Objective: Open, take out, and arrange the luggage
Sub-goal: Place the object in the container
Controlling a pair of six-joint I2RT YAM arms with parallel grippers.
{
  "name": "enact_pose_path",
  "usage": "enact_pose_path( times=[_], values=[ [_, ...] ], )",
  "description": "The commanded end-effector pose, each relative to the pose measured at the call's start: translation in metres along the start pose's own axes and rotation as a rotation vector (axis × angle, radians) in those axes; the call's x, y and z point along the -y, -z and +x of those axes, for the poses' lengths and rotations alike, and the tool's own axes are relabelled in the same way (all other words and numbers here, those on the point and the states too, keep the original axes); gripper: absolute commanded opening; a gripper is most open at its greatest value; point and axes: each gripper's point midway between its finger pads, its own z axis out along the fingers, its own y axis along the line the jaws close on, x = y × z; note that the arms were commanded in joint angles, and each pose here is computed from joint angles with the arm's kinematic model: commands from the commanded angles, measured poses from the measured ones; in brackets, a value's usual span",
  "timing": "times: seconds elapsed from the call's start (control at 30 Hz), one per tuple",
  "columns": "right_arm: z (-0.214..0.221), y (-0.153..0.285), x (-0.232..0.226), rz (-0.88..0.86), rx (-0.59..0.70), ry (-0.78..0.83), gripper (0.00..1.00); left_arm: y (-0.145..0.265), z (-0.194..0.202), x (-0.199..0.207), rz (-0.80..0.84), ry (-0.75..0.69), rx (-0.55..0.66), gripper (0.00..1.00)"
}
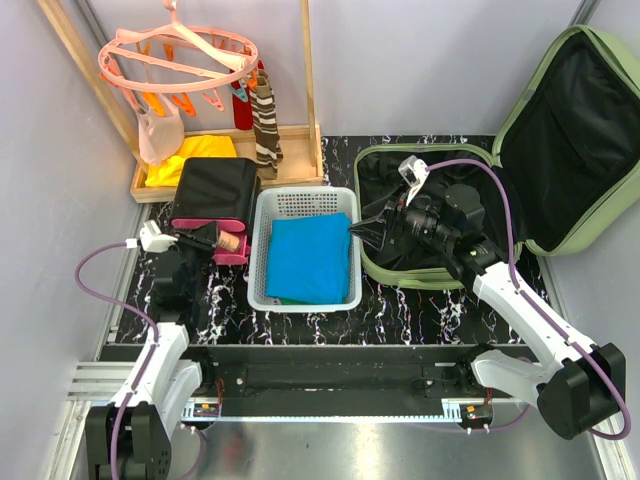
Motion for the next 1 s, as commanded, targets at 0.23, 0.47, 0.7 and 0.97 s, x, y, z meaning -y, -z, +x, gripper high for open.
enact_pose_path(
  times=[0.23,0.47,0.7,0.97],
  values=[
    [-0.003,0.003,-0.008,-0.032,0.008,0.018,0.83,0.003,-0.01,-0.017,-0.033,-0.002,0.089,0.0],
    [-0.003,0.002,-0.01,-0.047,0.009,0.022,0.83,0.008,-0.008,-0.028,-0.061,-0.006,0.101,0.0],
    [-0.005,0.002,-0.012,-0.061,0.014,0.024,0.84,0.012,-0.004,-0.04,-0.082,-0.003,0.112,0.0],
    [-0.007,0.001,-0.014,-0.074,0.023,0.025,0.83,0.009,-0.004,-0.041,-0.086,0.011,0.117,0.0]
  ],
)
